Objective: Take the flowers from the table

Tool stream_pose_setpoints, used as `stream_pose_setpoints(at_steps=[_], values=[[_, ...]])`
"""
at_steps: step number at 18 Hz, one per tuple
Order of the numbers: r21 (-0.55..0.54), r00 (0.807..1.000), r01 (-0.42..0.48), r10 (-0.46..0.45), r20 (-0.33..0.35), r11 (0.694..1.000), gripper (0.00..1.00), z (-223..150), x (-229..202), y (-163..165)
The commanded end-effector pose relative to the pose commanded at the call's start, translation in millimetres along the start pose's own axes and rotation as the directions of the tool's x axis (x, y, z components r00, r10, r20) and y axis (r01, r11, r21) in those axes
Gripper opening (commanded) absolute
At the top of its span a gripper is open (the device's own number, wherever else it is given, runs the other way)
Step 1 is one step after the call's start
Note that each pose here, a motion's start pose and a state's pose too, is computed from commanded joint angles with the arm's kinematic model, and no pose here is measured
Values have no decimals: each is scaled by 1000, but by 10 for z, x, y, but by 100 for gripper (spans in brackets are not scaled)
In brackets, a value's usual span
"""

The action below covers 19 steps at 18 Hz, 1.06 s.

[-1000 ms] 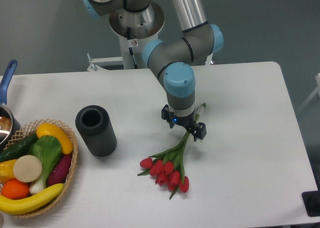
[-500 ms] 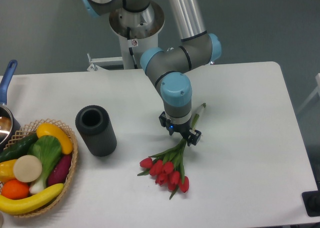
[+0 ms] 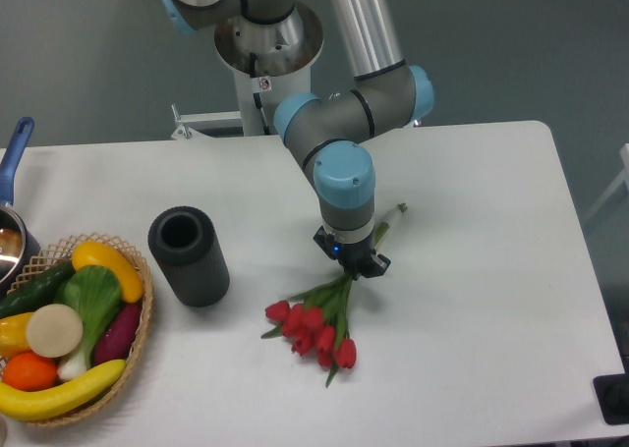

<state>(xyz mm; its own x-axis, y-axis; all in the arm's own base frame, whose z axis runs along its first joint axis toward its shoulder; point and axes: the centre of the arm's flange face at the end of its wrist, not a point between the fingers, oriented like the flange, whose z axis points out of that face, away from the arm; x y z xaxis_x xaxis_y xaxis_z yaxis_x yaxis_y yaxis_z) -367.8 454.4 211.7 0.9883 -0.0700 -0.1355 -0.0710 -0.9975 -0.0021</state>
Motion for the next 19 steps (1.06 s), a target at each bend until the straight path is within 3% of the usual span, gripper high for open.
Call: stream_pose_setpoints(at_steps=[8, 15, 19], values=[[59, 995, 52, -57, 86, 997, 0, -568, -429, 74], [23, 999, 30, -31, 35, 999, 0, -1053, -728, -136], [22, 999, 30, -31, 33, 999, 0, -1141, -799, -141]])
